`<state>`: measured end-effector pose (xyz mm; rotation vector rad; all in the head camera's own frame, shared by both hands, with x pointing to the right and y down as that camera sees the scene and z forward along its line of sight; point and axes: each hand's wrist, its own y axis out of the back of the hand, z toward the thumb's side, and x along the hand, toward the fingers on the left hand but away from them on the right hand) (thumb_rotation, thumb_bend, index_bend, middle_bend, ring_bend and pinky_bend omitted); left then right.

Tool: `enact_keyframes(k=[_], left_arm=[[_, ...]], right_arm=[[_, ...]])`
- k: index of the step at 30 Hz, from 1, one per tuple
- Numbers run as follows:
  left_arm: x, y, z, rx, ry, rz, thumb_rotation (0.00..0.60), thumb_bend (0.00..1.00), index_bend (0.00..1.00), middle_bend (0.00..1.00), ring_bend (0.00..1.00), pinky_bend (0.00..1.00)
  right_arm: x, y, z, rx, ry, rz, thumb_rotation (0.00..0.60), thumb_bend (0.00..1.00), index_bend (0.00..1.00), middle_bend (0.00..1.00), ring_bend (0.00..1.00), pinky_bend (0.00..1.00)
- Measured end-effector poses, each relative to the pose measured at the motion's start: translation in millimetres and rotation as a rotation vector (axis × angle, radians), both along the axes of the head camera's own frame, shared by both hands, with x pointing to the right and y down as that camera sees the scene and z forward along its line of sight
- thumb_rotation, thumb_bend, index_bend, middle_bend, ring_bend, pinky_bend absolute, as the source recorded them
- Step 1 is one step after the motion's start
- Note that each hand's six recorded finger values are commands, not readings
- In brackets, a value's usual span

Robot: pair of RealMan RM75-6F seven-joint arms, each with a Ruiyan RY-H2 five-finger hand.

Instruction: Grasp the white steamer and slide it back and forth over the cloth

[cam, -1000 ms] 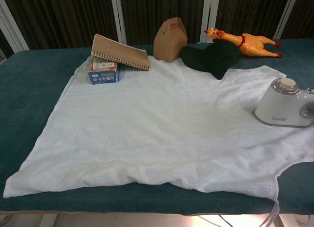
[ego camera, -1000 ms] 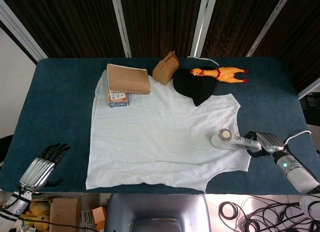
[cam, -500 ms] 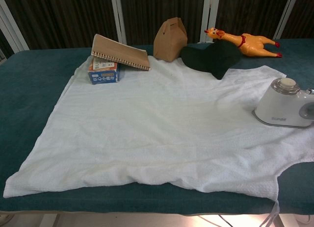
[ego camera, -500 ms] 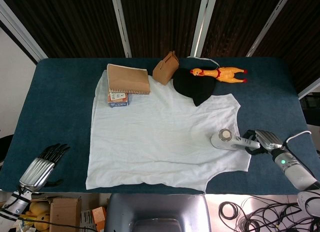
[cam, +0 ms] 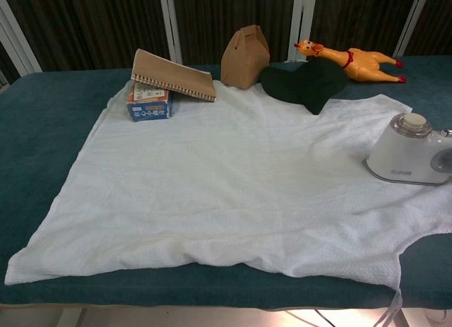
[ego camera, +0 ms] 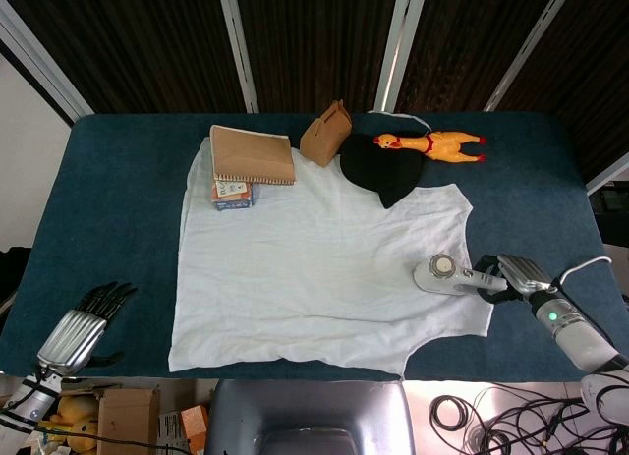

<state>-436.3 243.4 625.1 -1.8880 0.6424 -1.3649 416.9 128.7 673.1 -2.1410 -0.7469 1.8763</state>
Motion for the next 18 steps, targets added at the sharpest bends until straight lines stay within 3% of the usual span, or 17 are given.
enact_keyframes(k=[9,18], left_arm=[[-1.3,0.2,-0.9,-0.002,0.001,-0.003,0.6,0.0,0.05,0.07,0.01,0.11],[-3.3,0.7,-0.9,-0.007,0.002,-0.007,0.6,0.01,0.05,0.08,0.01,0.11]], right_arm=[[1.3,2.3,1.8,-0.014,0.011,0.0,0.6,0.34,0.43,0.38,0.38,0.48],[-5.0,5.3,11.0,-0.025,0.003,0.025,0.6,0.46,0.51,0.44,0.45,0.56]])
